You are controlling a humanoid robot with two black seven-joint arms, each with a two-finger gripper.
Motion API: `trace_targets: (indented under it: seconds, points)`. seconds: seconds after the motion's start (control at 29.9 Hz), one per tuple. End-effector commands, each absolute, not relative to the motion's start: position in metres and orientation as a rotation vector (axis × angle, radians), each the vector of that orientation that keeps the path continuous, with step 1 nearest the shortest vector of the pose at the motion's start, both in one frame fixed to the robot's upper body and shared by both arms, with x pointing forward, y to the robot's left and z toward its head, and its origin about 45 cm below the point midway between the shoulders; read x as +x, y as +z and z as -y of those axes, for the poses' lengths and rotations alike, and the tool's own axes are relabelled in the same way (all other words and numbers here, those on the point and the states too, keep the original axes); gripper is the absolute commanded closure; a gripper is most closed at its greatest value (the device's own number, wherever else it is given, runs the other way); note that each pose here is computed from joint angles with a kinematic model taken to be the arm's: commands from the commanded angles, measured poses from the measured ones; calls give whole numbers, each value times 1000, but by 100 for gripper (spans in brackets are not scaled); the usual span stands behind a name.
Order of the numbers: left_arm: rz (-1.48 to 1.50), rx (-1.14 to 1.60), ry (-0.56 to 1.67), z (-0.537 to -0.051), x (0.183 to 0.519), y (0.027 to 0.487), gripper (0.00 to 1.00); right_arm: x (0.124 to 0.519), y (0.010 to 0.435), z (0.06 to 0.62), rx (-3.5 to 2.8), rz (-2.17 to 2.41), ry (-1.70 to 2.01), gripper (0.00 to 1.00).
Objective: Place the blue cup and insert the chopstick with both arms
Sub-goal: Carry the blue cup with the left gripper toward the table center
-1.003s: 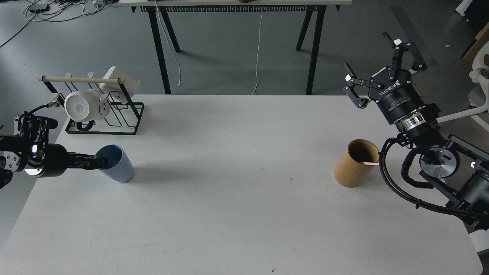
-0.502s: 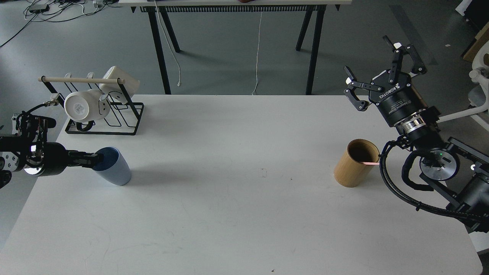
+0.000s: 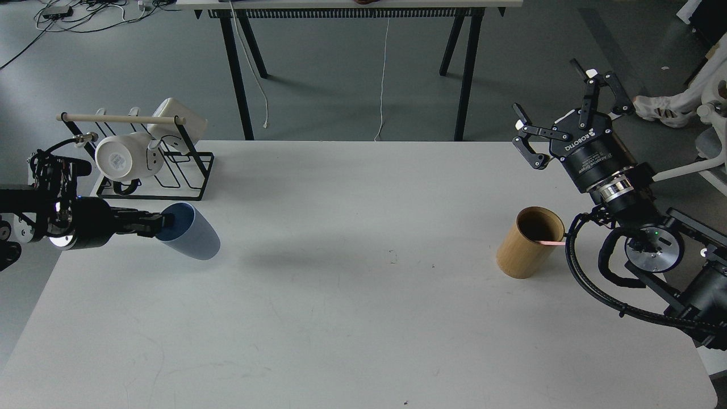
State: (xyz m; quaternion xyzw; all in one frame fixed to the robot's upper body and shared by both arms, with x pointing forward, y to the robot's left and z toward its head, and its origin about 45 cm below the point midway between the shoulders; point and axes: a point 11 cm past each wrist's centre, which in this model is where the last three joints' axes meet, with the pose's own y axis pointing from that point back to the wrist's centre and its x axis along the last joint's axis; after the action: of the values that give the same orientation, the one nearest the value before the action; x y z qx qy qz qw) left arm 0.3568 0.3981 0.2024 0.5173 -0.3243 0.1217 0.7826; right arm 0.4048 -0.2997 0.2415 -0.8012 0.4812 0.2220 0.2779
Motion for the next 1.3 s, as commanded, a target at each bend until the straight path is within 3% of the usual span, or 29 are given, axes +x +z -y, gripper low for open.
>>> trace_targets:
  seconds: [0.0,0.33,0.57,1.27]
  points:
    - [744,937,197,-335,356,226,100,407,250,313,-2140,-1314,560,1]
    - [816,656,-13,-177,369,234,100,410,264,353,-2113,-1410,470,1]
    - [808,655,-199,-101,353,184,100,412,266,359,-2099,-1425,455,1]
    - [1059,849,-250,-82,388,152,100,404,254,366,-2103,-1458,478,1]
